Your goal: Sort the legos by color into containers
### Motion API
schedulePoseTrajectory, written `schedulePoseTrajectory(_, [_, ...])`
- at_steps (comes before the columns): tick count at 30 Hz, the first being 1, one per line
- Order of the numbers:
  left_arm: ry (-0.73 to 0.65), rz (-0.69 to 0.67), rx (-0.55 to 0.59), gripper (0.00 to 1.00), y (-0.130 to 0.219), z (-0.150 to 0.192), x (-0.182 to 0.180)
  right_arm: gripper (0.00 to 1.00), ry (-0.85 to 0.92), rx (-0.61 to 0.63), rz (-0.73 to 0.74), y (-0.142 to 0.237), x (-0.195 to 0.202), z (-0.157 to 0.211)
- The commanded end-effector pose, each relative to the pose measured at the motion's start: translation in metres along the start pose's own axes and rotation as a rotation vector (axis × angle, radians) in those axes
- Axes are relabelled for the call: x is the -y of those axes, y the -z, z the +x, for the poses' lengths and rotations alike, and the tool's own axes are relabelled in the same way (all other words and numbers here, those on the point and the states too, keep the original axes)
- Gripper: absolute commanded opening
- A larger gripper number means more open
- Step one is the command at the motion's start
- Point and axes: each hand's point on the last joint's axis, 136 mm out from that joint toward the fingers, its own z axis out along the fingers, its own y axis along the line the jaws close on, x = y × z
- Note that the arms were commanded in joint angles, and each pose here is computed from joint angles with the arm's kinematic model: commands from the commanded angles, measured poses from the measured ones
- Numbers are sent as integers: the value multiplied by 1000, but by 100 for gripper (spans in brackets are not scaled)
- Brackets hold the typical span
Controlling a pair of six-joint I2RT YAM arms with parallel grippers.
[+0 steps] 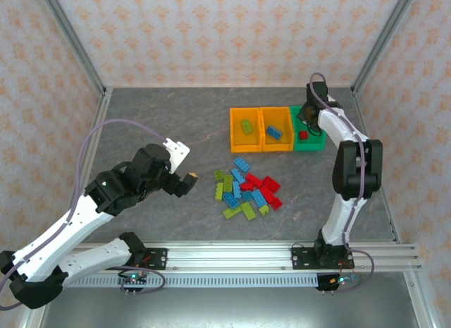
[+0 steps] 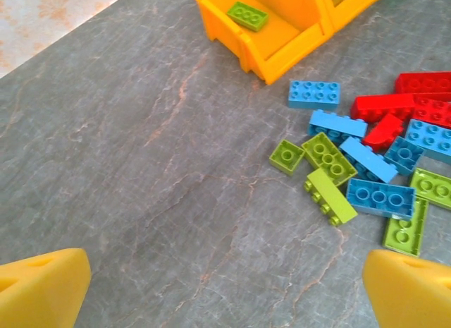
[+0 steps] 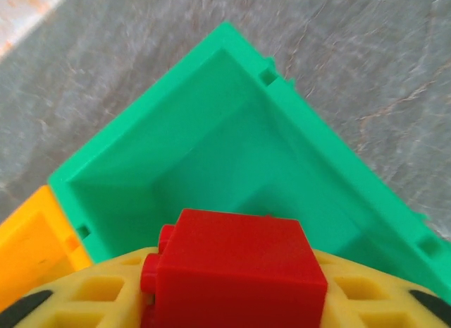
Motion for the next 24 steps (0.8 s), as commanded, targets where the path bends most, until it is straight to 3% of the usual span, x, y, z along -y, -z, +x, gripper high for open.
schedulePoseTrajectory(1, [59,-96,3,100,-1,0,-18,60,14,-8,2,17,-6,-8])
schedulePoseTrajectory(6, [290,-164,-56,100,-14,-4,-24,67,-22,-5,-61,55,-5,-5])
schedulePoseTrajectory(9, [502,-217,-101,99,-37,-1,-22,68,-32,-28,-160,92,-5,18])
schedulePoseTrajectory(13, [664,-150,-170,89,-89,1,7,72,39,-65,-321,146,-5,71])
schedulePoseTrajectory(19, [670,-123,-302,70,-152,13,37,76,214,-187,-466,205,5,154])
schedulePoseTrajectory(24, [679,-85,-370,68,-190,20,57,77,227,-218,-451,218,23,171])
